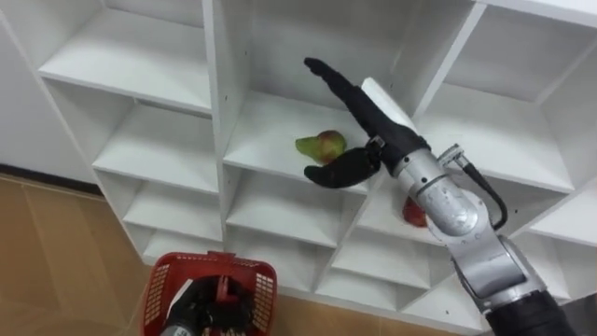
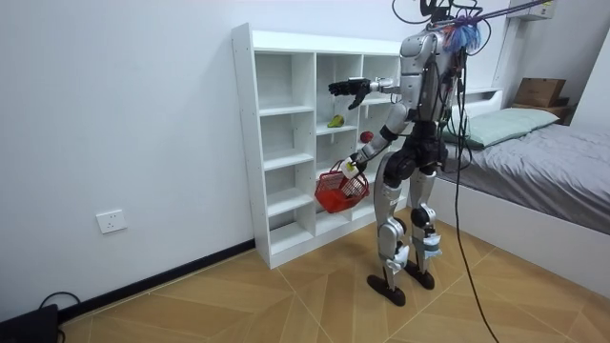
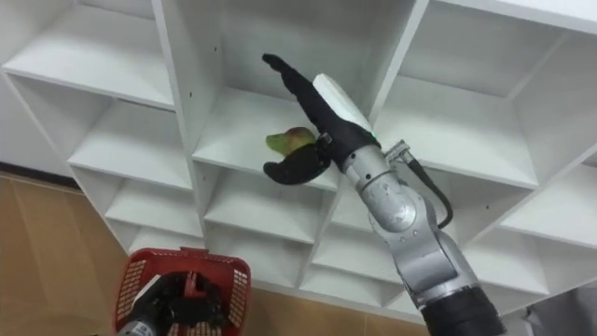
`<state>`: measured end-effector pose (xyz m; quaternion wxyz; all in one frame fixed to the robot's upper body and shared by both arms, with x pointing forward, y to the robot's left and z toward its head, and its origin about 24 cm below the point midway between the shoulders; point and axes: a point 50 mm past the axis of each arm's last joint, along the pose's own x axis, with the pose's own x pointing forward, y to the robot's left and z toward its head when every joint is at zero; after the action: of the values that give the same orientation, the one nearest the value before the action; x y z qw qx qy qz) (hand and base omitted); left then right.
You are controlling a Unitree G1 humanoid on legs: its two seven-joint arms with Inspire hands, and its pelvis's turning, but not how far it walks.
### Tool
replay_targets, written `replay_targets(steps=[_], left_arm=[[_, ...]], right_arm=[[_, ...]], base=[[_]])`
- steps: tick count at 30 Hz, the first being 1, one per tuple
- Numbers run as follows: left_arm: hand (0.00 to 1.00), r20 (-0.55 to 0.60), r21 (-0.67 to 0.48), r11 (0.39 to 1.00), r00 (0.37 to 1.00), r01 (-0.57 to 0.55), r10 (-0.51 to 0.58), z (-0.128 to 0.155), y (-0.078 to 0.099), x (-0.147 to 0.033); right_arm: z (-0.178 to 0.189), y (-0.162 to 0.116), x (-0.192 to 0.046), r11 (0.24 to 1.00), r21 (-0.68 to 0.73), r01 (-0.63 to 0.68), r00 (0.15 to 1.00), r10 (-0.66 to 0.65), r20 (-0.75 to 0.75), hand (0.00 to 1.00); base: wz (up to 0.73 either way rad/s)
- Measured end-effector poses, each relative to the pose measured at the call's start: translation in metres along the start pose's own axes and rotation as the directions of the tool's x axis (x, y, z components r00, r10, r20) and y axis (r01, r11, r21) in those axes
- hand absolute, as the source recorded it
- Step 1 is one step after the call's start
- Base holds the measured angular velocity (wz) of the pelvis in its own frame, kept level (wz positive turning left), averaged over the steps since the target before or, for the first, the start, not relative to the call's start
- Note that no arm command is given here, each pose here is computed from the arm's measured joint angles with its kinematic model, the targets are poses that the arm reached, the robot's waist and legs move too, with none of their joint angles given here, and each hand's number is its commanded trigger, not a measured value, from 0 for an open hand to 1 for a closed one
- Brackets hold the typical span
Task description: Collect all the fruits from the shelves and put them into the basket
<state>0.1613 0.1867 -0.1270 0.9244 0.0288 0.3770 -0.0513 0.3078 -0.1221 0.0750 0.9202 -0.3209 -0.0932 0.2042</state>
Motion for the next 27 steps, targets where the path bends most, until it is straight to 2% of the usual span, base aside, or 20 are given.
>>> replay_targets(steps=[13,18,27], left_arm=[[1.0,-0.017,0.049,0.998,0.999,0.041,-0.041,0.005,0.002,0.0],[1.0,-0.026,0.048,0.998,0.999,0.042,-0.041,0.007,0.002,0.001],[1.0,-0.057,0.067,0.996,0.997,0.052,-0.048,0.007,0.008,0.0]], right_arm=[[-0.023,-0.021,0.014,0.998,0.022,0.056,0.99,-0.053,-0.127,0.0],[-0.042,-0.028,0.01,0.996,0.039,0.078,0.974,-0.068,-0.215,0.0],[-0.05,-0.034,0.014,0.996,0.027,0.08,0.957,-0.069,-0.281,0.0]], base=[[0.19],[0.07],[0.01]])
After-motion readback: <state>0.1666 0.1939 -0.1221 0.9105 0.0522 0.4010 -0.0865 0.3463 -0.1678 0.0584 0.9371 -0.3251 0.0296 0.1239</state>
